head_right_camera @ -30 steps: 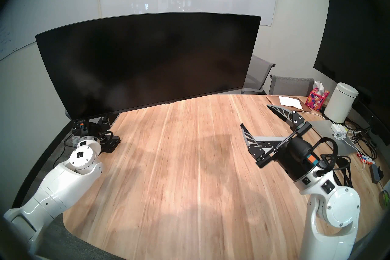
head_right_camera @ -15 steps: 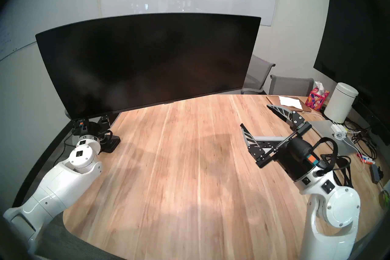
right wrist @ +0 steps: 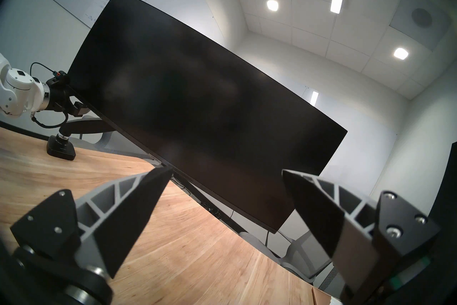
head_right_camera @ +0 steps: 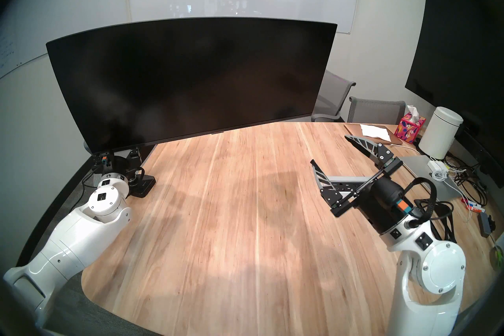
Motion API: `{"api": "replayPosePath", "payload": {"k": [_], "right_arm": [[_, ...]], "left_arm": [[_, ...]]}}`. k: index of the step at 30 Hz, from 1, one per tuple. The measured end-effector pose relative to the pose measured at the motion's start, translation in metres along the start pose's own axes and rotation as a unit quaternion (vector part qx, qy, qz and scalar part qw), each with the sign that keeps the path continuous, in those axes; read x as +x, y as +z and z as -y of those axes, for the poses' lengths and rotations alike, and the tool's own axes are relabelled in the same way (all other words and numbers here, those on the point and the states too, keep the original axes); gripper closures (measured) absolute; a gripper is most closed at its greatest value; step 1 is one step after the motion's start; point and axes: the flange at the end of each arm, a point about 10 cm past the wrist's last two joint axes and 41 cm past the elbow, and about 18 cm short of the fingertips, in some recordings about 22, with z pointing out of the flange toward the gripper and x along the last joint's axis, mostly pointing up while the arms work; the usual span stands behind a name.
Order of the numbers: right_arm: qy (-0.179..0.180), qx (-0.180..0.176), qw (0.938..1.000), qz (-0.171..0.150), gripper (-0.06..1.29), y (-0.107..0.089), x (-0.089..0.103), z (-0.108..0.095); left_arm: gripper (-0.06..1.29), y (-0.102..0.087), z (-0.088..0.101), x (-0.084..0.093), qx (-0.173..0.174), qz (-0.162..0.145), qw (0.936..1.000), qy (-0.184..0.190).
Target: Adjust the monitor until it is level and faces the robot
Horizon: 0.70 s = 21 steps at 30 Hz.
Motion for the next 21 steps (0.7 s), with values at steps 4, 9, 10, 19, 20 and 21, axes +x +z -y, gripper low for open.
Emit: {"api": "replayPosePath", "payload": {"k": [4,9,10,19,20,21], "right_arm": [[0.0,0.0,1.0,0.0,0.01,0.0,0.0,0.0],[0.0,0.0,1.0,0.0,0.01,0.0,0.0,0.0],[0.0,0.0,1.0,0.0,0.01,0.0,0.0,0.0],[0.0,0.0,1.0,0.0,0.01,0.0,0.0,0.0],[0.0,0.0,1.0,0.0,0.01,0.0,0.0,0.0],[0.0,0.0,1.0,0.0,0.01,0.0,0.0,0.0]], "left_arm": [[-0.02,0.0007,0.0005,0.001,0.0,0.0,1.0,0.001],[-0.02,0.0013,0.001,0.002,0.0,-0.001,1.0,0.002],[-0.02,0.0014,0.0012,0.0023,0.001,-0.001,1.0,0.002],[-0.02,0.0018,0.0016,0.0036,0.001,-0.001,1.0,0.002],[-0.02,0.0018,0.0016,0.0036,0.001,-0.001,1.0,0.002],[-0.02,0.0018,0.0016,0.0036,0.001,-0.001,1.0,0.002]]}}
